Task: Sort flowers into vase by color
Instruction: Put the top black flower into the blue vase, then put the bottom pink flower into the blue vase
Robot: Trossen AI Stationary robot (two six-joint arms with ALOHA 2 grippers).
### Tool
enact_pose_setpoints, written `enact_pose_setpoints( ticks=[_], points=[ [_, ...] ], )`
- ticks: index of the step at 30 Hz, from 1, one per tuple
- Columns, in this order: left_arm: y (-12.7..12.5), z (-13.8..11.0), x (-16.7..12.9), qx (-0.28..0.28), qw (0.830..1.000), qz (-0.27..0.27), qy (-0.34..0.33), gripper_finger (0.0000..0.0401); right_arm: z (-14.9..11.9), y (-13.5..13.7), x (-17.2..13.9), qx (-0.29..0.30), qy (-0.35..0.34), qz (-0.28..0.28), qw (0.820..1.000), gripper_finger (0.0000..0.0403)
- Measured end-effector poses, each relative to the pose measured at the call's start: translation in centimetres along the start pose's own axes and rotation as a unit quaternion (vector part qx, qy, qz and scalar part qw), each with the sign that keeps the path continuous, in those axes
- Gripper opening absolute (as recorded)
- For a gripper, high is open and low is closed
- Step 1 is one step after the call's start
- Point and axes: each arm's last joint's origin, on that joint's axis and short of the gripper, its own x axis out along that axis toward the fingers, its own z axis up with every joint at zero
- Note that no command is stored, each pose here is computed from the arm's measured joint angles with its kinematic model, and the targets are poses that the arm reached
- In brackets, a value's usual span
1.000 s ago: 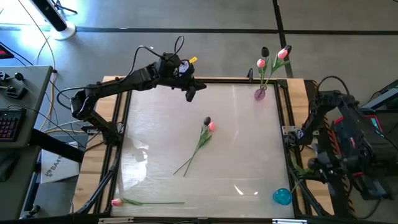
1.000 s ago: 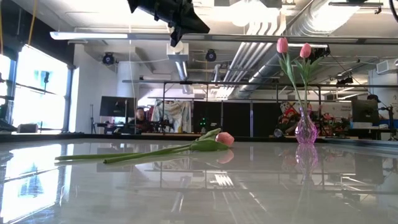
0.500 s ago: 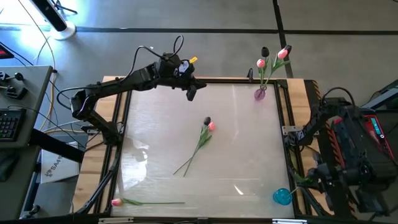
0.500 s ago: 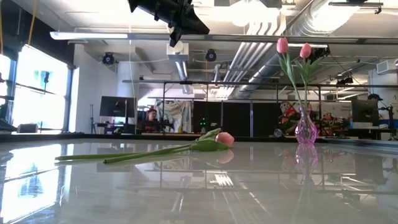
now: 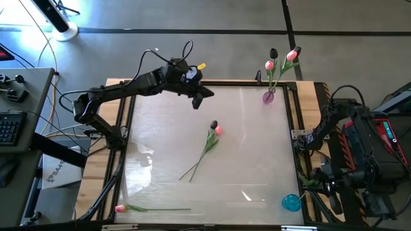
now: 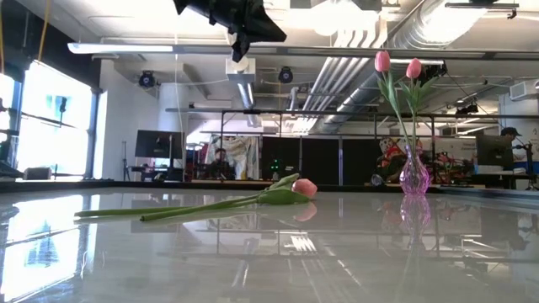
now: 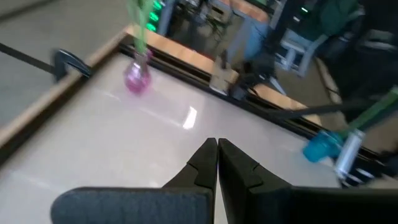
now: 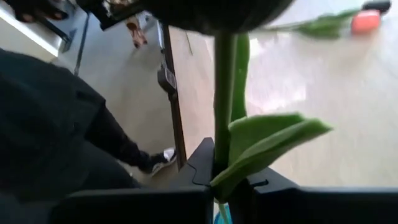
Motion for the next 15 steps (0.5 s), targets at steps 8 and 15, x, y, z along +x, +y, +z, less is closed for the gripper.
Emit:
enact_pose_setpoints(
  ticks=[8, 15],
  points=[
    [-0.9, -2.1, 0.2, -0.011, 0.995, -0.030, 0.100, 0.0001, 0.3, 0.3, 0.5, 0.024, 0.016, -0.005, 1.000, 0.0097],
    [-1.6, -2.3, 0.4, 0.031, 0.994, -0.027, 0.104, 0.0001, 0.6, 1.0, 1.1, 0.084, 0.037, 0.006, 0.996, 0.0181]
  ],
)
